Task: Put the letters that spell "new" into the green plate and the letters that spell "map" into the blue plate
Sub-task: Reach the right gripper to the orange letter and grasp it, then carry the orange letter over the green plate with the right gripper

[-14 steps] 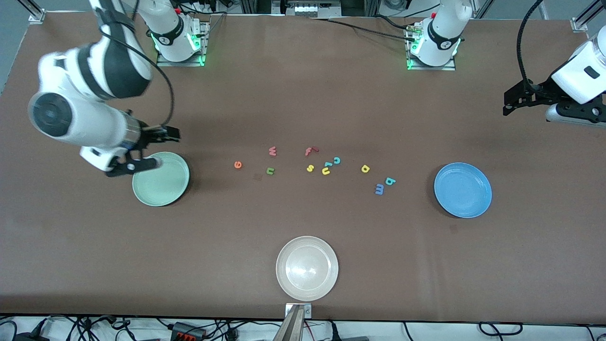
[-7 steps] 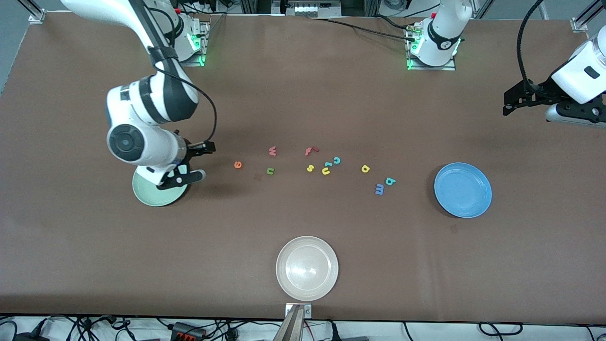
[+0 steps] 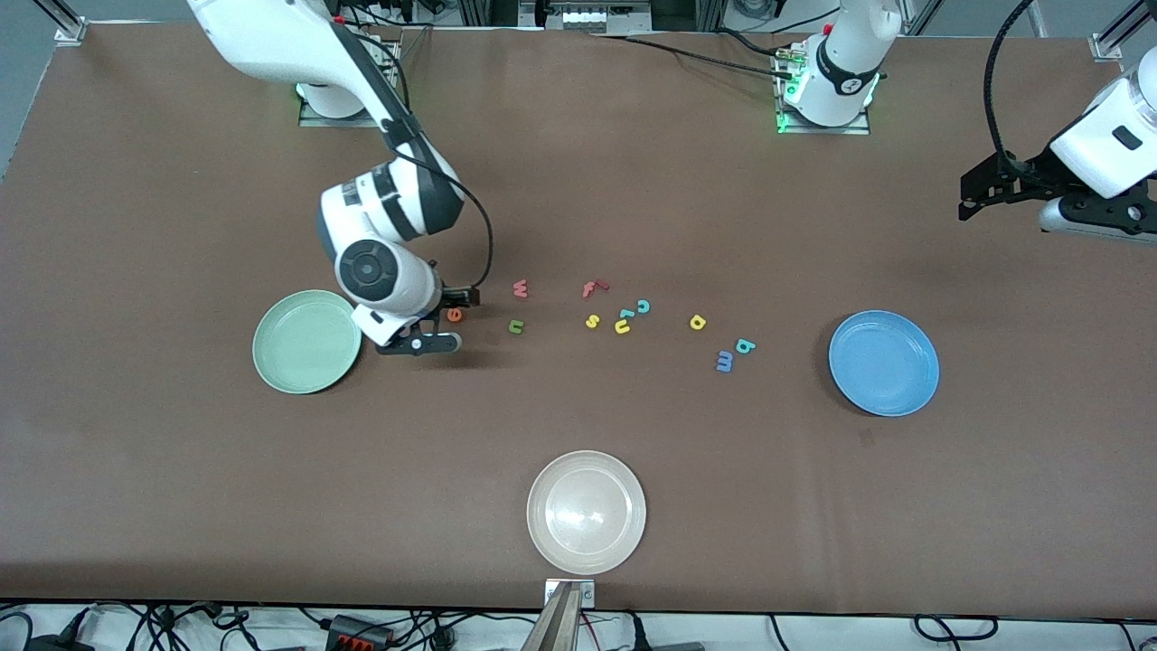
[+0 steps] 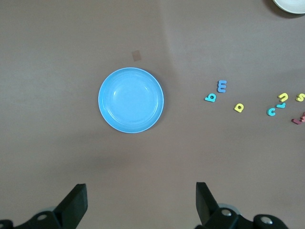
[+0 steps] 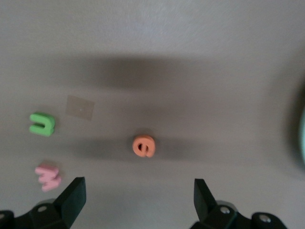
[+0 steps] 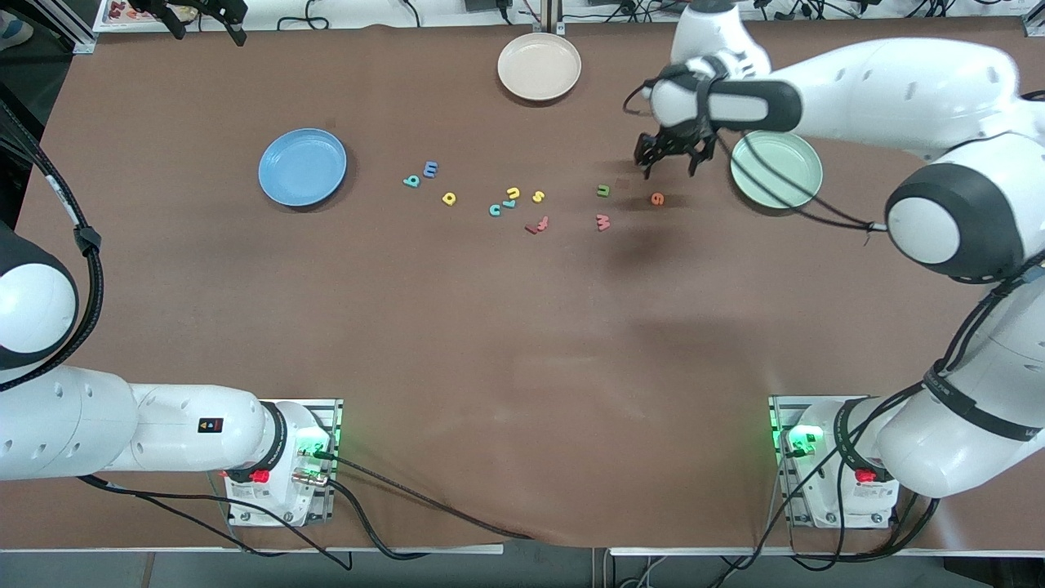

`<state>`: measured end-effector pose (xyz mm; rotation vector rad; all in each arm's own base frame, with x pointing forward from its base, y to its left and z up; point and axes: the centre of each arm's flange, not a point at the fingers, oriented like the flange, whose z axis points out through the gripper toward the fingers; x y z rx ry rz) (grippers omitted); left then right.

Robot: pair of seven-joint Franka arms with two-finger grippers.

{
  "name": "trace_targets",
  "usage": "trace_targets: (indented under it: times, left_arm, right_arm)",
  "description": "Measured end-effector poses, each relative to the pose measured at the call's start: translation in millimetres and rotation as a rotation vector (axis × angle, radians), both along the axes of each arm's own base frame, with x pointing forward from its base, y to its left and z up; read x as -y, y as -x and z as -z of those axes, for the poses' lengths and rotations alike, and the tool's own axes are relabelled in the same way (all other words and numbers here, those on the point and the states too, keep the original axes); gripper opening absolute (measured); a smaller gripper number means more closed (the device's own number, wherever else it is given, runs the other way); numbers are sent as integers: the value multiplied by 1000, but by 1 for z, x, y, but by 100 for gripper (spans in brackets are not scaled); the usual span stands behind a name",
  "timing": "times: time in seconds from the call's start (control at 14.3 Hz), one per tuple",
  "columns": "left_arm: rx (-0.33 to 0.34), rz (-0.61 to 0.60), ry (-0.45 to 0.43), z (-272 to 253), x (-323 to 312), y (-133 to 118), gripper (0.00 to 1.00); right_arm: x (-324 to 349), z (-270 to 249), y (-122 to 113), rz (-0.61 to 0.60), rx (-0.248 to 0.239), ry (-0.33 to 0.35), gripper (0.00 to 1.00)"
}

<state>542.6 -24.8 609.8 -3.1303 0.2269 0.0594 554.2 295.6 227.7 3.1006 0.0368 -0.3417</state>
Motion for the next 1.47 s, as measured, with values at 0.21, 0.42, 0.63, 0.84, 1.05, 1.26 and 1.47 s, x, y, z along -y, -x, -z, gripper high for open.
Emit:
trace_targets:
  times: [0.21,0.42,0.63,0.84,1.05,1.26,1.47]
  left_arm:
    - [0,-1,0,0,-1,0,100]
    - [0,0,0,0,0,0,100]
    - [0,4,0,0,2,0,100]
    - [0,11,0,0,6,0,100]
    - [-1,13,0,0,7,0,100]
    - [-29,41,-2,5,23,3,100]
    - [-31,66,-3,5,37,4,100]
  right_arm:
    - [3,29,3,81,11,20,100]
    - [-1,37,5,143,16,35,98]
    - [-4,42,6,178,25,39,89]
    - [-4,52,6,187,29,41,86]
    - [-4,57,7,188,26,43,81]
    - [-5,57,7,187,29,41,67]
    - [-6,56,6,186,33,39,58]
